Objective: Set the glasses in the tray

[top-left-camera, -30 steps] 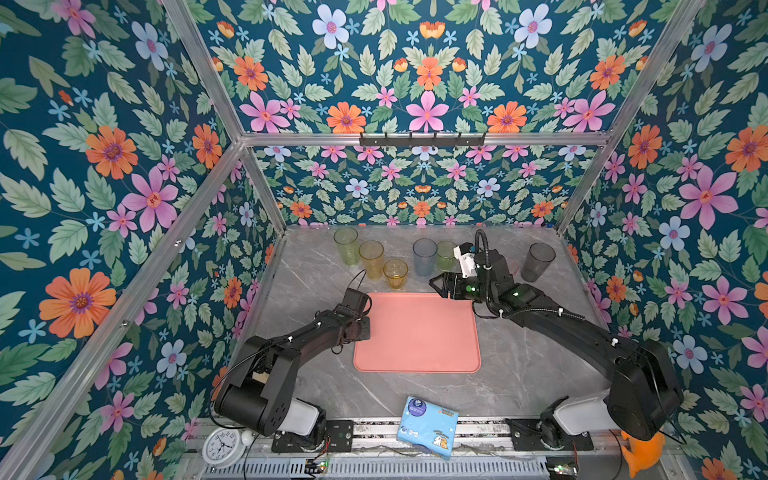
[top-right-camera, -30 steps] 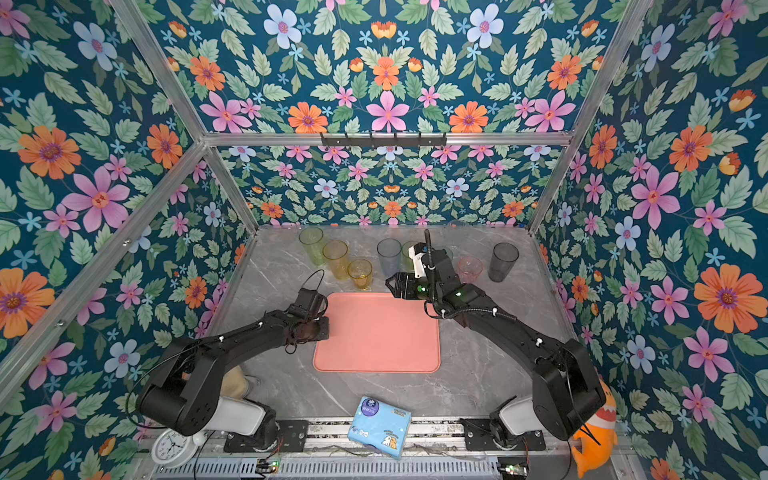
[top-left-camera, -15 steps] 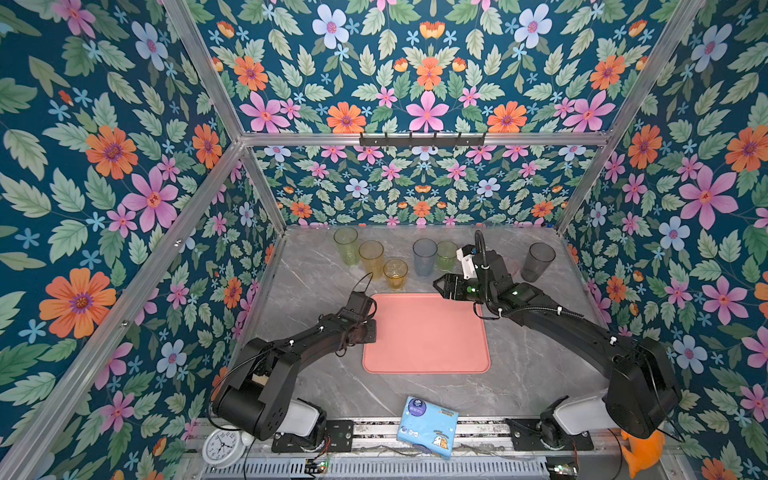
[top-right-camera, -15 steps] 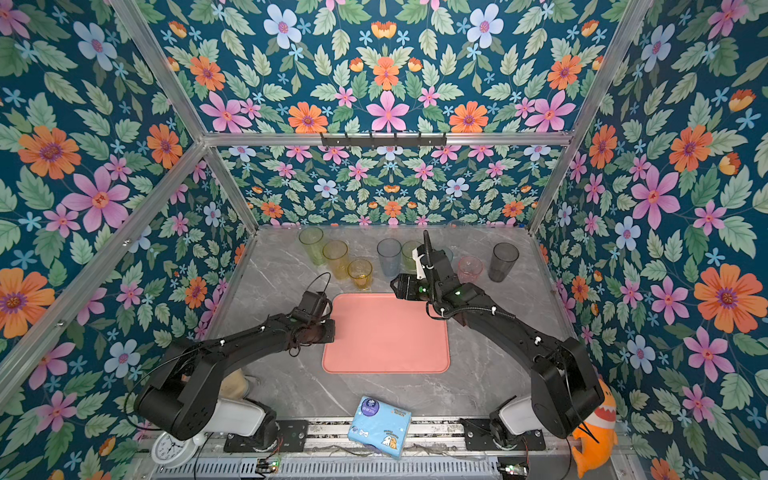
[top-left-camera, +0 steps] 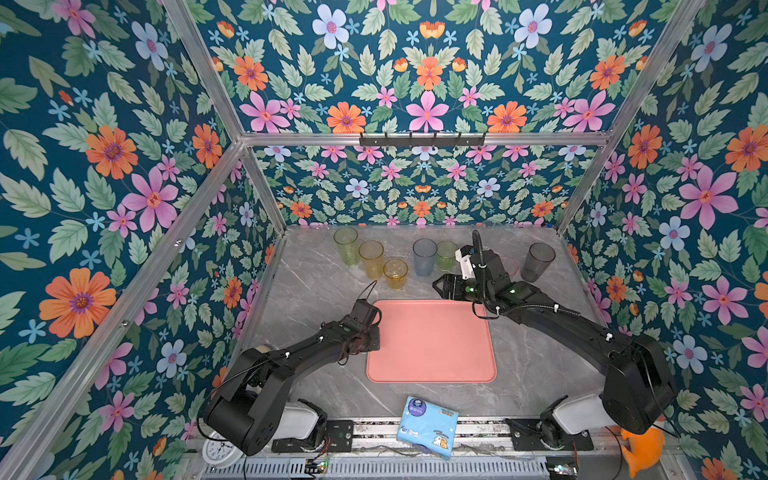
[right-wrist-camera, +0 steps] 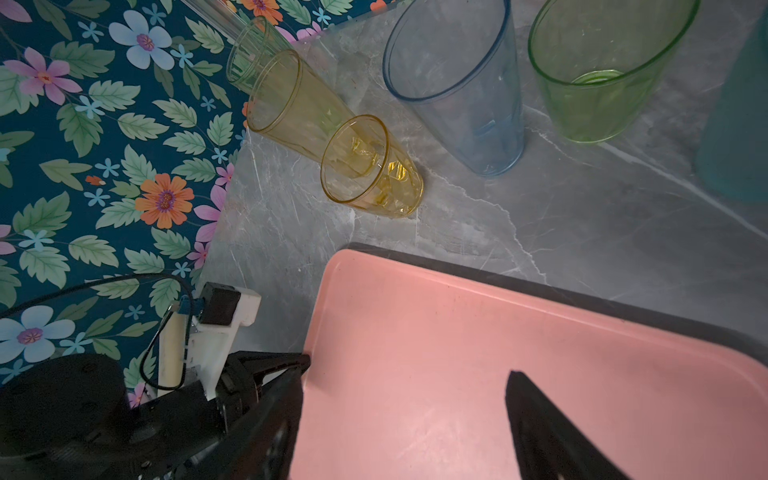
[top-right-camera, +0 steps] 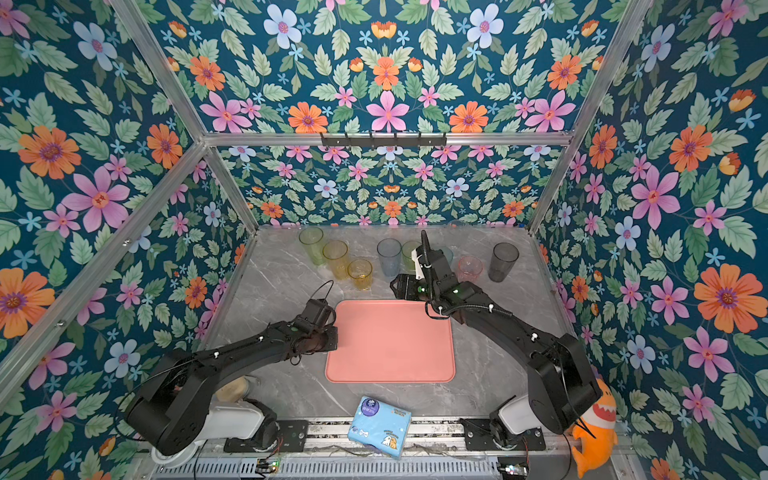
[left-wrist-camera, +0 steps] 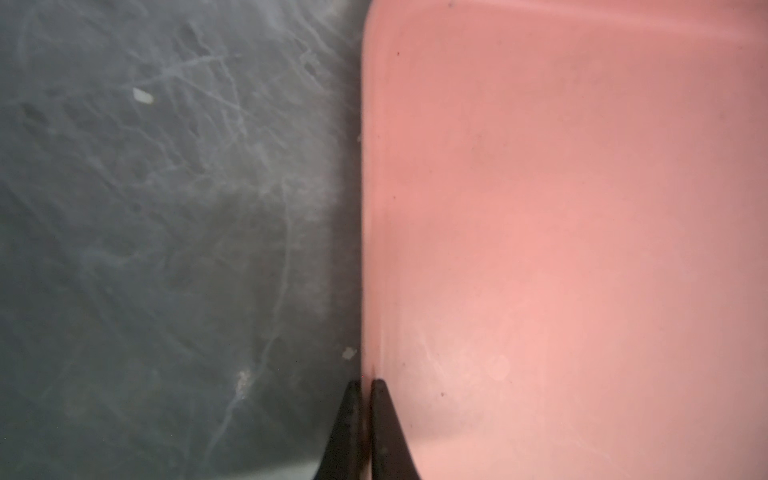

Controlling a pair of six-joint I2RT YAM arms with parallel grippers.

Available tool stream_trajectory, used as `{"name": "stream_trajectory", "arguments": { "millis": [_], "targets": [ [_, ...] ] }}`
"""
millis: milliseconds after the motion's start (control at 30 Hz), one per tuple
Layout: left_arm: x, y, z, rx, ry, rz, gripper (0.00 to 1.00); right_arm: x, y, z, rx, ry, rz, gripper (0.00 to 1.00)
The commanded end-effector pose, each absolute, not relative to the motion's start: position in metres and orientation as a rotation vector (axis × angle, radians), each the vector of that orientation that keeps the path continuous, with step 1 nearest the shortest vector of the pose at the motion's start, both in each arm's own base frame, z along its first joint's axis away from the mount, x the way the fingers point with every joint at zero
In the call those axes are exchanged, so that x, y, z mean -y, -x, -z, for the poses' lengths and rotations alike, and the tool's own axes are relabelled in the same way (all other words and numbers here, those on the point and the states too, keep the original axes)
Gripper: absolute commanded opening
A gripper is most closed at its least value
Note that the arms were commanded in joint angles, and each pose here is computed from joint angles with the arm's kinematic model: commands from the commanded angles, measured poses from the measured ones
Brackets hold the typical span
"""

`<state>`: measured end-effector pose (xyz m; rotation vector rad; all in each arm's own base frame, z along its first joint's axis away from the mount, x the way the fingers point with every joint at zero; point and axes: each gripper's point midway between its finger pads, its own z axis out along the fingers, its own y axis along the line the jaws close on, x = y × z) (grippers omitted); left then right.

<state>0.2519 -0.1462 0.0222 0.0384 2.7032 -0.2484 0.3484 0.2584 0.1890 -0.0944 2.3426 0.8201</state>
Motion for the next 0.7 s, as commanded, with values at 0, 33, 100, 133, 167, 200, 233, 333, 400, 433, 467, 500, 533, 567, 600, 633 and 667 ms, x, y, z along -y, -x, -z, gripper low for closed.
{"name": "stream_trajectory", "arguments": {
  "millis": [0, 33, 100, 133, 167, 200, 233, 333, 400, 433, 467, 500, 533, 567, 600, 633, 667],
  "targets": [
    [0.147, -0.256, -0.025, -2.689, -0.009, 0.24, 0.09, -0.257, -0.347, -0.189, -2.347, 0.083, -0.818, 0.78],
    [0.148, -0.257, -0.024, -2.689, -0.007, 0.242, 0.09, -0.256, -0.346, -0.188, -2.35, 0.082, -0.816, 0.78],
    [0.152, -0.26, -0.026, -2.68, 0.006, 0.265, 0.1, -0.255, -0.346, -0.189, -2.347, 0.077, -0.812, 0.78],
    [0.154, -0.26, -0.026, -2.68, 0.01, 0.275, 0.1, -0.255, -0.345, -0.188, -2.349, 0.075, -0.812, 0.78],
    [0.156, -0.261, -0.026, -2.679, 0.014, 0.285, 0.11, -0.254, -0.345, -0.188, -2.349, 0.073, -0.809, 0.78],
    [0.158, -0.261, -0.025, -2.681, 0.02, 0.291, 0.12, -0.253, -0.345, -0.188, -2.349, 0.072, -0.808, 0.78],
    [0.159, -0.261, -0.024, -2.684, 0.024, 0.293, 0.13, -0.253, -0.344, -0.189, -2.347, 0.071, -0.807, 0.78],
    [0.16, -0.261, -0.023, -2.692, 0.033, 0.298, 0.13, -0.251, -0.343, -0.189, -2.345, 0.068, -0.8, 0.78],
    [0.161, -0.261, -0.024, -2.691, 0.046, 0.309, 0.16, -0.25, -0.343, -0.19, -2.342, 0.066, -0.799, 0.78],
    [0.161, -0.261, -0.025, -2.689, 0.054, 0.315, 0.19, -0.249, -0.343, -0.19, -2.342, 0.063, -0.795, 0.78],
    [0.162, -0.261, -0.027, -2.687, 0.058, 0.321, 0.2, -0.249, -0.343, -0.19, -2.342, 0.062, -0.794, 0.78],
    [0.162, -0.26, -0.028, -2.688, 0.064, 0.324, 0.21, -0.249, -0.343, -0.191, -2.339, 0.064, -0.794, 0.78],
    [0.162, -0.26, -0.03, -2.688, 0.069, 0.328, 0.21, -0.249, -0.343, -0.191, -2.338, 0.064, -0.793, 0.78],
    [0.162, -0.26, -0.031, -2.689, 0.07, 0.33, 0.24, -0.249, -0.343, -0.191, -2.338, 0.064, -0.793, 0.78],
    [0.162, -0.261, -0.034, -2.689, 0.071, 0.327, 0.29, -0.249, -0.343, -0.191, -2.338, 0.063, -0.794, 0.78],
    [0.161, -0.262, -0.037, -2.688, 0.071, 0.309, 0.35, -0.249, -0.343, -0.19, -2.34, 0.064, -0.79, 0.78],
    [0.158, -0.263, -0.04, -2.689, 0.066, 0.285, 0.39, -0.248, -0.343, -0.191, -2.338, 0.066, -0.788, 0.78]
  ]
}}
